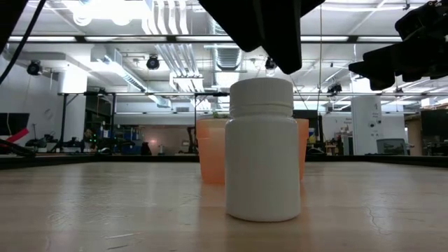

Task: Pick and place pill bottles into a basket
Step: Put the white pill bottle into the orange bin

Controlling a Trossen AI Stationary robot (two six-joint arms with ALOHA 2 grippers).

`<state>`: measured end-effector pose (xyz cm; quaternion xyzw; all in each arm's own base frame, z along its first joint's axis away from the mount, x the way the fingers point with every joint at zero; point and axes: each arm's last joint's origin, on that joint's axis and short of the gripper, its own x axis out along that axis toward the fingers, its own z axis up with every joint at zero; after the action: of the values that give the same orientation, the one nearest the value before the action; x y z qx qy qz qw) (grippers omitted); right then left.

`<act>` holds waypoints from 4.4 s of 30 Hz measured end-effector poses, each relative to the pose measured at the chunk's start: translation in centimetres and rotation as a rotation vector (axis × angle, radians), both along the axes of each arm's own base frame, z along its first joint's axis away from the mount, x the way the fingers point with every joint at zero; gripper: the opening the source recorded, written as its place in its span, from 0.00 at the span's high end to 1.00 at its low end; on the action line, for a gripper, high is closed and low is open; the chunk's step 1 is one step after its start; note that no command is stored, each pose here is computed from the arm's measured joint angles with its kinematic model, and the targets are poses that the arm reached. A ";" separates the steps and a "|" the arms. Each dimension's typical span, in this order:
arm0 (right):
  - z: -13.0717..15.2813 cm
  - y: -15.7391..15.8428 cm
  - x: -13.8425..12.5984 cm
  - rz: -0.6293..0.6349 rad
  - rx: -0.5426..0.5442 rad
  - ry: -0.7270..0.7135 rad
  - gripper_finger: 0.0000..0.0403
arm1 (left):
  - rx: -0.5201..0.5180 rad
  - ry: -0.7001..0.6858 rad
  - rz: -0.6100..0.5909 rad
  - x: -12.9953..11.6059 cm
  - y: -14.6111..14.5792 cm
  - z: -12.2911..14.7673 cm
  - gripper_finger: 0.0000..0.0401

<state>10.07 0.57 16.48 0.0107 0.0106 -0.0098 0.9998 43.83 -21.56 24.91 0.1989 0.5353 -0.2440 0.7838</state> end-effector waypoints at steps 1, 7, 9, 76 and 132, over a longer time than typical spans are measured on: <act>0.0 0.0 0.0 0.000 0.001 0.000 0.48 | 0.002 0.004 -0.001 -0.1 0.0 -0.1 0.49; 0.0 0.0 0.0 0.000 0.001 0.000 0.48 | 0.023 0.024 0.001 -0.2 0.0 -0.8 0.49; 0.0 0.0 0.0 0.001 0.000 0.000 0.48 | 0.027 0.031 0.001 -0.2 0.0 -1.0 0.49; 0.0 0.0 0.0 0.000 0.001 0.000 0.48 | -0.014 0.033 0.078 0.3 0.1 -3.1 0.65; 0.0 0.0 0.0 0.001 0.000 -0.002 0.48 | 0.135 0.105 0.612 -1.0 11.3 -1.9 0.65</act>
<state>10.08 0.57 16.51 0.0109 0.0098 -0.0095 0.9998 42.86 -10.28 23.00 0.0673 0.6250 0.0291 0.7771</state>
